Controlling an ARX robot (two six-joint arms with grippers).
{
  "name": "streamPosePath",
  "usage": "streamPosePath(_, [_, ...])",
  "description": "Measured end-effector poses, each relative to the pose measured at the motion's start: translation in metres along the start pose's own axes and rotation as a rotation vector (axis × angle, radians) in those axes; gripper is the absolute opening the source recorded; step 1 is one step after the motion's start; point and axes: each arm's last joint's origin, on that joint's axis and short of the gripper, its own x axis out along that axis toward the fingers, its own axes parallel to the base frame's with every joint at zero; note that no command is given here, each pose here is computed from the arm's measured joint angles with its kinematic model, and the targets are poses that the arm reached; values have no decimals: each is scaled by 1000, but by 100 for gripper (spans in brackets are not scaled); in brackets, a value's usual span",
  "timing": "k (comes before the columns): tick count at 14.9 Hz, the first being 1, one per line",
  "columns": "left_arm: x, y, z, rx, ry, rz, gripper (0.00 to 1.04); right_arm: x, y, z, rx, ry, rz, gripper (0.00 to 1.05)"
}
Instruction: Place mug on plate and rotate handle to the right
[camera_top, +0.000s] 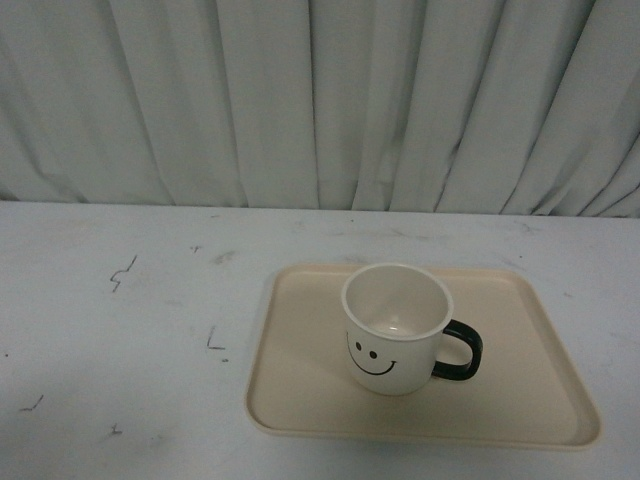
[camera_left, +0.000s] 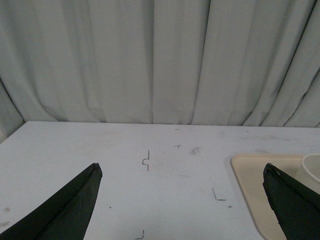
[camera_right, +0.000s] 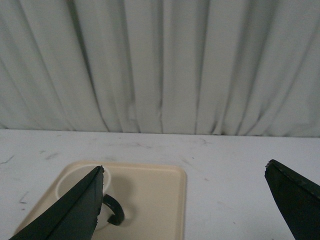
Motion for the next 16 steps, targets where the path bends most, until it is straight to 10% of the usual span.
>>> streamPosePath(9, [0,0,0,0,0,0,98,119,35,59,-10,309,150,98])
streamPosePath(16, [0,0,0,0,0,0,98,206,49,18,-37,675,172,98])
